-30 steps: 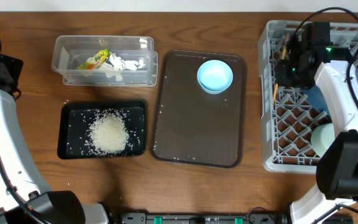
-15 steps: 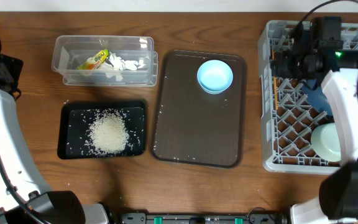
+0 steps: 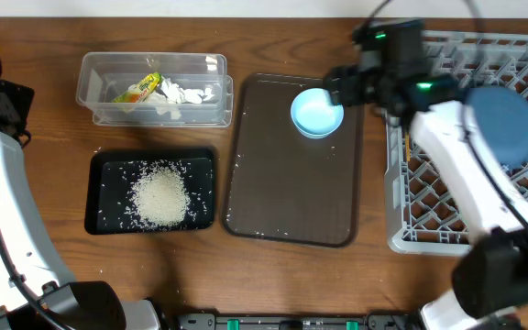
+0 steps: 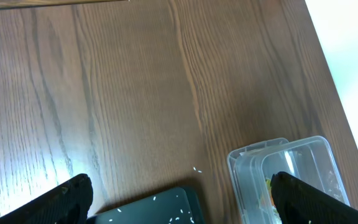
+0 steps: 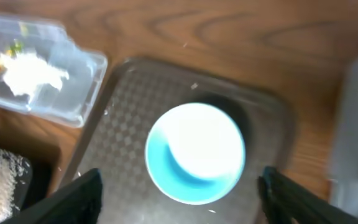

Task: Sort waste into correct bins and load items into the dishwasher rack
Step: 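Move the right gripper back over the light blue bowl on the tray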

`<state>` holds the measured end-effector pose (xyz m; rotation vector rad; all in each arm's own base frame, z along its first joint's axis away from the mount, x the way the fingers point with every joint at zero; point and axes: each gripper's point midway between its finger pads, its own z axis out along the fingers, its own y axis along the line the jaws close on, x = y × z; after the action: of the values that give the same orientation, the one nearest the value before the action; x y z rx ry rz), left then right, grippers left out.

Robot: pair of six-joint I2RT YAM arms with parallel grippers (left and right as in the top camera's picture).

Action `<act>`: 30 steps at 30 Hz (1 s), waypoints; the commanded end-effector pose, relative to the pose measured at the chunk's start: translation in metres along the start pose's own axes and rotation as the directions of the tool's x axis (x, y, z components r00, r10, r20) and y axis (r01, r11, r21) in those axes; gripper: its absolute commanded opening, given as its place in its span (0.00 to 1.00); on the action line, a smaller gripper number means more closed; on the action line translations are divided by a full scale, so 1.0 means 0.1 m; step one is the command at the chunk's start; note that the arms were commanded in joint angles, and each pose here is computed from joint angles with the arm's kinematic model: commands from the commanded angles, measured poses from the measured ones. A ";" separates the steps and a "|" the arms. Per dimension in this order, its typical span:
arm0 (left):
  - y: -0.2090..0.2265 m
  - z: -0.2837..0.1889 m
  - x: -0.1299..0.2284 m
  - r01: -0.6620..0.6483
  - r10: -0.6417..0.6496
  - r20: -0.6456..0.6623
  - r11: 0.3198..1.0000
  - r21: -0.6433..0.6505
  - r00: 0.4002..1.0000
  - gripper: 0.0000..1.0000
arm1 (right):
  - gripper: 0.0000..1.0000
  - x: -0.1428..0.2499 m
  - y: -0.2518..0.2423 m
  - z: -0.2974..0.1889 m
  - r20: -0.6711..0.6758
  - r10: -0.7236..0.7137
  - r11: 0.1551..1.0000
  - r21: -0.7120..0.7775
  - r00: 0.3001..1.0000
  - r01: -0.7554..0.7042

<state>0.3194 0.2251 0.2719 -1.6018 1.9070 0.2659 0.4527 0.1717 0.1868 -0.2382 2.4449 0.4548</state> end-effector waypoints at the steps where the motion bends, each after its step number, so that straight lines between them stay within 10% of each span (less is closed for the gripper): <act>1: 0.02 0.01 0.00 0.001 -0.001 0.002 1.000 -0.008 1.000 0.93 | 0.82 0.25 0.15 0.39 -0.081 -0.064 0.998 0.014 0.995 0.065; 16: 0.02 0.01 0.00 0.001 -0.001 0.002 1.000 -0.008 1.000 0.93 | 0.92 0.91 0.34 1.14 -0.246 -0.277 0.927 0.187 0.929 0.326; 30: 0.02 0.01 0.00 0.002 -0.002 0.003 1.000 -0.008 1.000 0.93 | 0.49 1.15 0.23 1.33 -0.308 -0.222 0.936 0.198 0.925 0.290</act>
<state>0.3194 0.2251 0.2719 -1.6018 1.9070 0.2659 0.4308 0.2422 0.0398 -0.5827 2.6211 0.0301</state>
